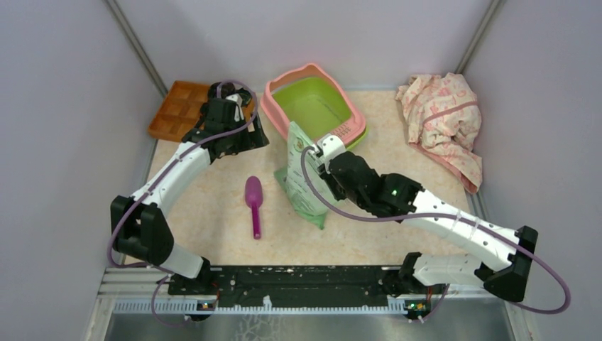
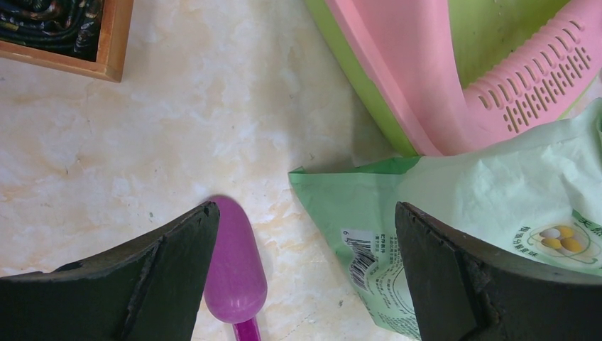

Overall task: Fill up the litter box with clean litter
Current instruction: Remove the clamp from the cat litter bag, then place the clamp at the center of the board, then open the cat litter bag at the center of the board.

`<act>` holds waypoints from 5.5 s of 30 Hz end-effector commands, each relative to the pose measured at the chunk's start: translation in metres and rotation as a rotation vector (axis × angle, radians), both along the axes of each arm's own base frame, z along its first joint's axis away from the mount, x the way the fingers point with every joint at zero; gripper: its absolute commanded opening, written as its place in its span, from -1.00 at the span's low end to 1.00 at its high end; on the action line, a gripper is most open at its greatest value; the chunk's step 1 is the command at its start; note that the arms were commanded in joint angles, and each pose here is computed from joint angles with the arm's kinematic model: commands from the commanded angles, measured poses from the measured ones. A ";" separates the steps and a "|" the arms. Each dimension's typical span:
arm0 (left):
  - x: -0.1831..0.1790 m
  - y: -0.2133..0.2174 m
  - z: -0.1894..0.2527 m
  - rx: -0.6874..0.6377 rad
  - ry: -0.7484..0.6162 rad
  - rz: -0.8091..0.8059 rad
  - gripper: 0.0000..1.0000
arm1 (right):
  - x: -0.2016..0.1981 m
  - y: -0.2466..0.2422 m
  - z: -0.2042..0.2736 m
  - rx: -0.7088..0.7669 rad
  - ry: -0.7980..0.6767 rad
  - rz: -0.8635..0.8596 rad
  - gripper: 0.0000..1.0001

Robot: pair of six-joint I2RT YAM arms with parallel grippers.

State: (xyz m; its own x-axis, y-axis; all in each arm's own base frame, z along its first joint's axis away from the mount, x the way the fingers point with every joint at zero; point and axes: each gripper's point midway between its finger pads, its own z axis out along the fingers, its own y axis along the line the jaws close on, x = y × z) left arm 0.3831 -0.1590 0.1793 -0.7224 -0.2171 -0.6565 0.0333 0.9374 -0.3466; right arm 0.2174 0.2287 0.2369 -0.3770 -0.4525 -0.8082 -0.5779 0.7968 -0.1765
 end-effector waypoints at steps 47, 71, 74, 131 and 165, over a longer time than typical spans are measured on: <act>-0.020 -0.007 0.046 -0.055 -0.073 -0.085 0.97 | 0.108 -0.053 0.028 0.506 0.201 -0.201 0.49; -0.028 -0.012 0.047 -0.081 -0.065 -0.120 0.97 | 0.095 0.033 0.010 0.675 0.459 0.331 0.25; -0.029 -0.013 0.049 -0.088 -0.067 -0.123 0.97 | 0.085 0.037 0.017 0.718 0.479 0.382 0.09; -0.078 -0.107 0.087 -0.214 -0.053 -0.287 -1.00 | 0.017 0.146 0.085 0.170 -0.149 0.293 -0.87; -0.049 -0.052 0.155 -0.066 -0.325 -0.068 -1.00 | -0.015 0.093 0.056 0.276 0.005 0.209 -0.12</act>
State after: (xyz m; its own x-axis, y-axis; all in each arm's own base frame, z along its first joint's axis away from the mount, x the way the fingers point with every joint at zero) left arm 0.3111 -0.2297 0.2769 -0.6501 -0.0752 -0.7561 0.3112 0.8814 -0.3553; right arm 0.2024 0.3037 0.2710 -0.3277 -0.3638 -0.8720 -0.7284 0.6851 -0.0121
